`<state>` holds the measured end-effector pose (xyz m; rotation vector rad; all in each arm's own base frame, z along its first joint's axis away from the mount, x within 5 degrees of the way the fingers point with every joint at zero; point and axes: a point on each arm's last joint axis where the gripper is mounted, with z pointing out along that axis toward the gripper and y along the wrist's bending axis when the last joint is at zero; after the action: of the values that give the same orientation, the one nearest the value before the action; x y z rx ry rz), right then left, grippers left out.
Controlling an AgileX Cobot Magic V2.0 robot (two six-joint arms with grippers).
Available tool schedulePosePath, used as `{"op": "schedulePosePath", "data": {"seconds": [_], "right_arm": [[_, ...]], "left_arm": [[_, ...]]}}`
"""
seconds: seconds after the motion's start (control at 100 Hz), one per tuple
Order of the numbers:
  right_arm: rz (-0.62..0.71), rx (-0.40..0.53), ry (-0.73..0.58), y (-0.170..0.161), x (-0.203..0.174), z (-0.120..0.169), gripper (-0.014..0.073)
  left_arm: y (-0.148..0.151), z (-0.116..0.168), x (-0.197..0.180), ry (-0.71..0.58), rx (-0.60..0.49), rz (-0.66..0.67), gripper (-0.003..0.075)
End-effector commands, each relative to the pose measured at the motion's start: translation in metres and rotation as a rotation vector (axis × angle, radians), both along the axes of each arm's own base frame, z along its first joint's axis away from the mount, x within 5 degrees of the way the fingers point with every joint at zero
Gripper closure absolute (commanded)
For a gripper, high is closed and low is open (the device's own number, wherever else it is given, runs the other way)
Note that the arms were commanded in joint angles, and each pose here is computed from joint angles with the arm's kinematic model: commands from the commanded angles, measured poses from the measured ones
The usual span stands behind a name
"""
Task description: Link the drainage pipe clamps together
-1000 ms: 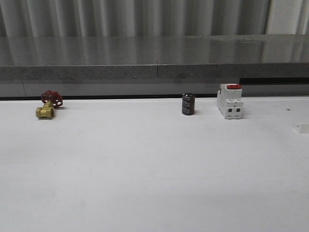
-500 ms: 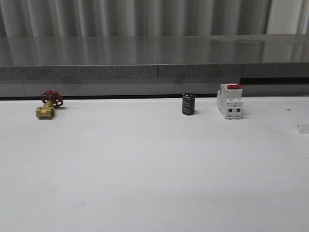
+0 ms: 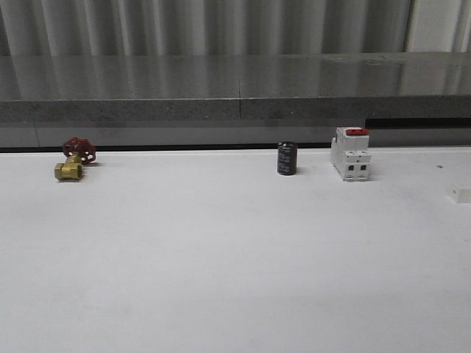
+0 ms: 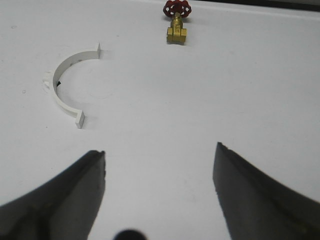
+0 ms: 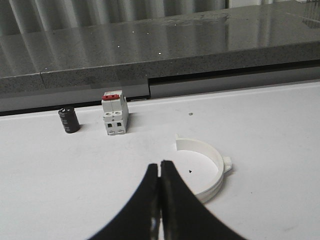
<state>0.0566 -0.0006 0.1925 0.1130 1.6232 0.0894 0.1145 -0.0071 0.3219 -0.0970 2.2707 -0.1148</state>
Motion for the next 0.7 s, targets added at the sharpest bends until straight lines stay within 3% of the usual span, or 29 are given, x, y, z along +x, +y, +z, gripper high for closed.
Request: {"op": "schedulePosePath", "data": {"seconds": [0.0,0.15,0.31,0.52,0.69], "right_arm": [[-0.007,-0.015,-0.126,0.0,-0.002,0.016,0.0662],[-0.007,-0.015,-0.126,0.0,-0.002,0.016,0.0662],[-0.007,-0.015,-0.126,0.0,-0.002,0.016,0.0662],[-0.007,-0.015,-0.126,0.0,-0.002,0.016,0.0662],[-0.007,-0.015,-0.126,0.0,-0.002,0.016,0.0662]], "left_arm": [[0.0,0.014,0.005,-0.081,-0.007,0.001,0.0171],[0.001,0.018,0.027,-0.037,0.026,0.008,0.0172],[0.008,0.019,0.079,0.086,0.046,0.053,0.0173],[0.039,0.01,0.151,0.248,0.121,0.062,0.0173],[0.072,-0.011,0.2,0.343,0.112,0.069,0.0173]]}}
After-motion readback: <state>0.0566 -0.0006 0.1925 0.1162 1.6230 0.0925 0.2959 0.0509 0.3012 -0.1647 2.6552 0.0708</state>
